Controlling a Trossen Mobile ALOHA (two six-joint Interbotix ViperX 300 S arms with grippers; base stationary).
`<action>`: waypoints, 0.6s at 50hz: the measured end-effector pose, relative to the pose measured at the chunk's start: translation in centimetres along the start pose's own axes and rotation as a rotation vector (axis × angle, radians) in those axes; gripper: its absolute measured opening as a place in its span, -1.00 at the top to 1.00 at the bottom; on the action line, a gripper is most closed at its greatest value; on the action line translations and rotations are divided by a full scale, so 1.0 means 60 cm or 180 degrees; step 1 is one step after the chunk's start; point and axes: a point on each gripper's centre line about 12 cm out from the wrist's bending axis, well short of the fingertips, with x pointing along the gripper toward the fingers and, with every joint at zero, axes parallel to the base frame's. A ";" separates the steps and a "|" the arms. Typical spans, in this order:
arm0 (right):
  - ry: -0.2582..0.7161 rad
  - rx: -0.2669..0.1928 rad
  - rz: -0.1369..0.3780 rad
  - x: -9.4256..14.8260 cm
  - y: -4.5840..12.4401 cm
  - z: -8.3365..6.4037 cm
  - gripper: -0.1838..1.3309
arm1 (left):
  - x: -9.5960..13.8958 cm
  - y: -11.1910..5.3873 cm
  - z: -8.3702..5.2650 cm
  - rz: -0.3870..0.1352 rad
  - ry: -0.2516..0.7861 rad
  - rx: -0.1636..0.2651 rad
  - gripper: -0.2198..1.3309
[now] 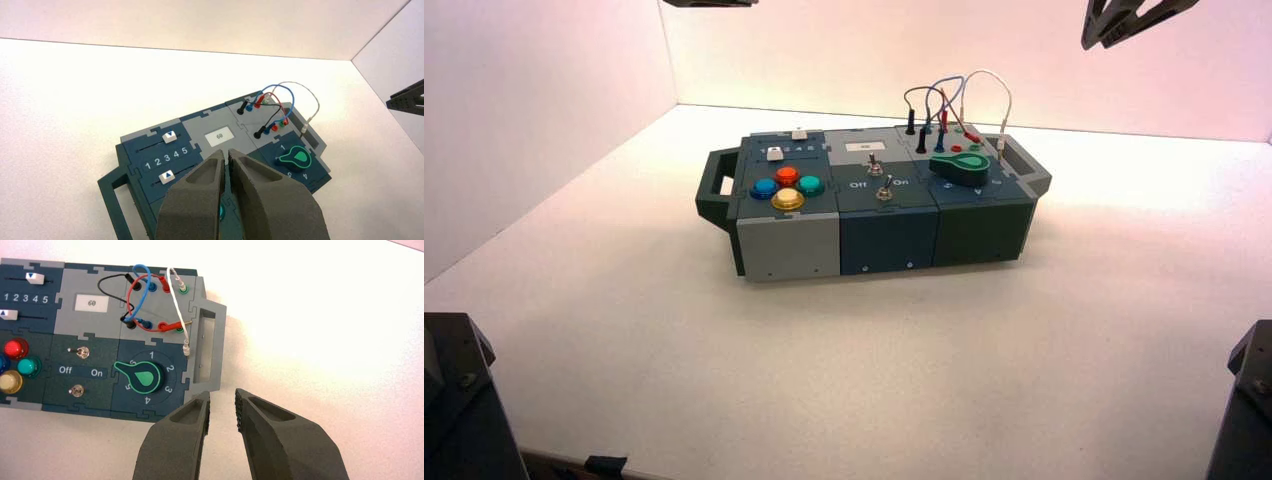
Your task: Flip the bottom switch off with the left gripper.
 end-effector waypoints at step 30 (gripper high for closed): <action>0.0199 0.0039 0.0015 0.034 -0.001 0.005 -0.05 | 0.006 -0.022 -0.007 -0.0122 0.0072 0.0068 0.66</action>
